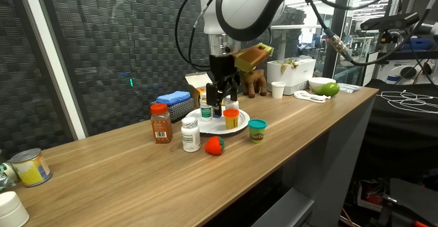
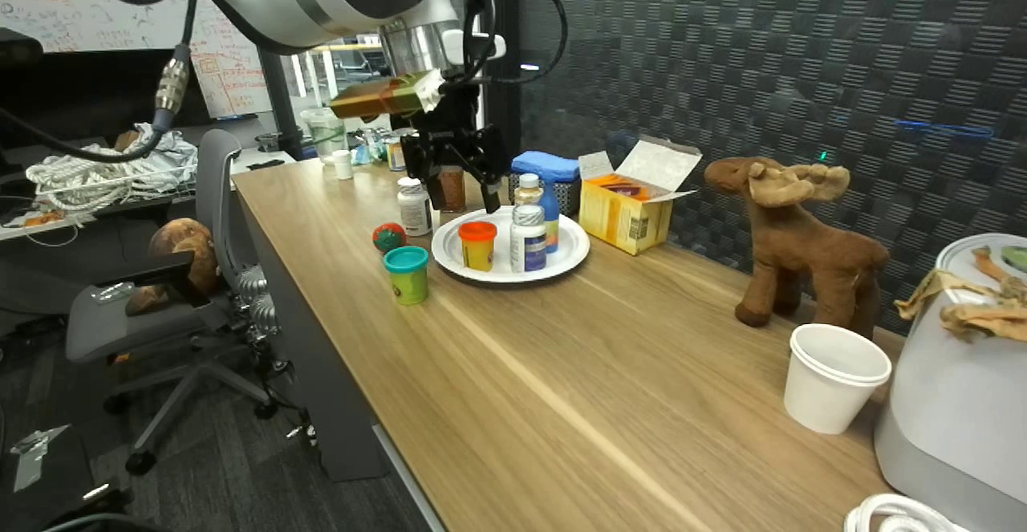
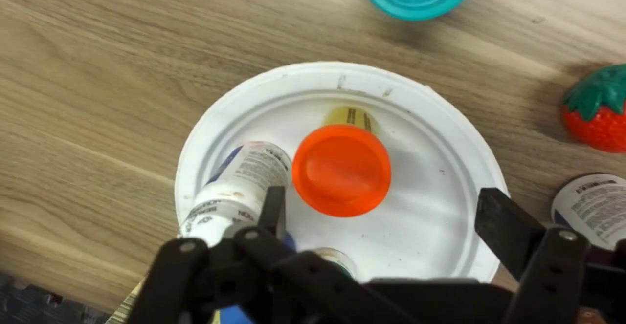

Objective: Put the bottles and red plushy on the plate

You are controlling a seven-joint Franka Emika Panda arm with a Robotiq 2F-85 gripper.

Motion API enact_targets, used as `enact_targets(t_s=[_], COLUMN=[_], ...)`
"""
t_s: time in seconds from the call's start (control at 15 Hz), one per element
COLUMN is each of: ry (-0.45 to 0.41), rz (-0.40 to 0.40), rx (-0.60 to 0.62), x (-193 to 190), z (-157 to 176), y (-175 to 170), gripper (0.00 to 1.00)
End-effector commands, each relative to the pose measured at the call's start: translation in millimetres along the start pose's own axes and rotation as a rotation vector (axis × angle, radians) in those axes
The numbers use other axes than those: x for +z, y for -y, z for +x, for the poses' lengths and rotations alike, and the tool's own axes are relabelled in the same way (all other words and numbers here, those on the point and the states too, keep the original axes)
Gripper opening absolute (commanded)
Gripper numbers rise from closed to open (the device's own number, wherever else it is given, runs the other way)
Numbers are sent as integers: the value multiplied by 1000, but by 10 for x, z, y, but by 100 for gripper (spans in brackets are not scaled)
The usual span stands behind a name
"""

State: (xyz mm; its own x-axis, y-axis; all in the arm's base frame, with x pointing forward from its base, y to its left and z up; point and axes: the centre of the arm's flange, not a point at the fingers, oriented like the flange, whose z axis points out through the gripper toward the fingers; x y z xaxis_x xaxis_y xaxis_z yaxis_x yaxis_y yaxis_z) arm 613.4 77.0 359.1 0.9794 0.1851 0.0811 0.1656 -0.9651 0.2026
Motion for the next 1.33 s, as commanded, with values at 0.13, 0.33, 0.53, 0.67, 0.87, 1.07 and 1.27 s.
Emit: enact_targets(t_s=[0.13,0.33,0.53,0.67,0.87,1.07,1.27], ry=[-50,-54,-44,-37,-21,5,35], rz=[-34,-30,-6,-9,-28,-5,23], rx=[91,172,208,216,223,234,242], x=[-534,-602,-554,-478,-379,-264,-126], z=[-632,-961,-1137,-1150,-1103,-1060,-1044], y=[315,459,464,383,243,115,34], gripper=[100,100,100,100,100,100,100])
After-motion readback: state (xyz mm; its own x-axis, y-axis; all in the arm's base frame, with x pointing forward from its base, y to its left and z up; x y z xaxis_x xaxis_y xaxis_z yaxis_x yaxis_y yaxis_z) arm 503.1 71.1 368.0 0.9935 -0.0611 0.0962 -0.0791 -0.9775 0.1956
